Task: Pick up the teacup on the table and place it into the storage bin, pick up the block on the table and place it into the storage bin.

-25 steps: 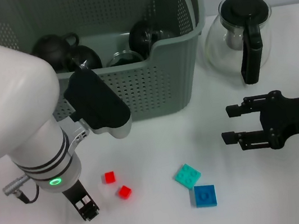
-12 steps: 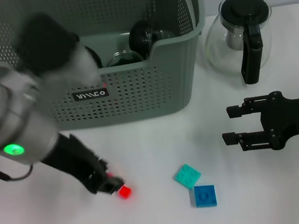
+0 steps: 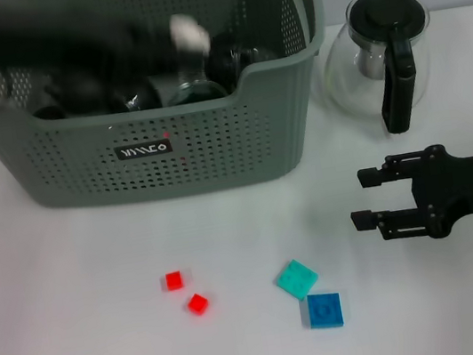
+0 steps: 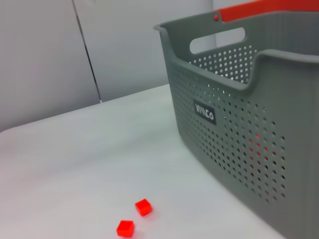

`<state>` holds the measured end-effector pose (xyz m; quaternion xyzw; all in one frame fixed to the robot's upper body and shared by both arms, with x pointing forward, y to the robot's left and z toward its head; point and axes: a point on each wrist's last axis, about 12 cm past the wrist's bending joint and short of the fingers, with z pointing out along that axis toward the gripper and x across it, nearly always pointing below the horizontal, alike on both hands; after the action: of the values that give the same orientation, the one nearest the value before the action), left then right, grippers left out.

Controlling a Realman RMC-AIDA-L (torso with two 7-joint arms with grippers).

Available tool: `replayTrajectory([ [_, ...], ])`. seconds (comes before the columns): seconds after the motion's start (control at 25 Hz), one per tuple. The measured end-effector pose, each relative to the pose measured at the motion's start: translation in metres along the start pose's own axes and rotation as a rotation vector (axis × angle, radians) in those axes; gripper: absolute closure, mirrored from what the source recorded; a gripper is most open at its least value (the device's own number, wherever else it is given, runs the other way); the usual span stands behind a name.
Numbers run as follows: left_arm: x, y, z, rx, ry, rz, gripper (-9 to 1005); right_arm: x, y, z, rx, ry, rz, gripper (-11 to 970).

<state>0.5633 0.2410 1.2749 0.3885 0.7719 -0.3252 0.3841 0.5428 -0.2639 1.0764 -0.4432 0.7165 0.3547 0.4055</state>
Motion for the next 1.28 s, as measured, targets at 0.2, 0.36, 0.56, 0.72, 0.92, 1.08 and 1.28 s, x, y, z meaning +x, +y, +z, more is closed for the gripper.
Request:
replayTrajectory([
  [0.2,-0.021,0.035,0.029,-0.133,-0.036,-0.030,588,0.000,0.000,-0.001,0.002,-0.002,0.003,275],
  [0.36,-0.018,0.058,0.061,-0.304,0.033,-0.020,588,0.000,0.000,-0.001,0.005,-0.010,0.006,275],
  [0.56,-0.009,0.066,0.093,-0.403,0.204,0.022,588,0.000,0.000,-0.001,0.006,-0.014,0.005,276],
  [0.72,0.000,0.073,0.106,-0.453,0.287,-0.003,588,0.000,0.000,-0.001,0.005,-0.015,0.005,276],
  [0.92,-0.001,0.073,0.106,-0.450,0.273,-0.090,580,0.000,0.000,-0.001,0.005,-0.015,0.005,276],
  [1.08,-0.005,0.071,0.100,-0.463,0.235,-0.096,574,-0.001,0.000,0.000,0.002,-0.019,0.004,276],
  [1.28,-0.005,0.054,0.062,-0.445,-0.029,-0.105,318,-0.002,0.003,-0.001,-0.015,-0.036,0.006,276],
])
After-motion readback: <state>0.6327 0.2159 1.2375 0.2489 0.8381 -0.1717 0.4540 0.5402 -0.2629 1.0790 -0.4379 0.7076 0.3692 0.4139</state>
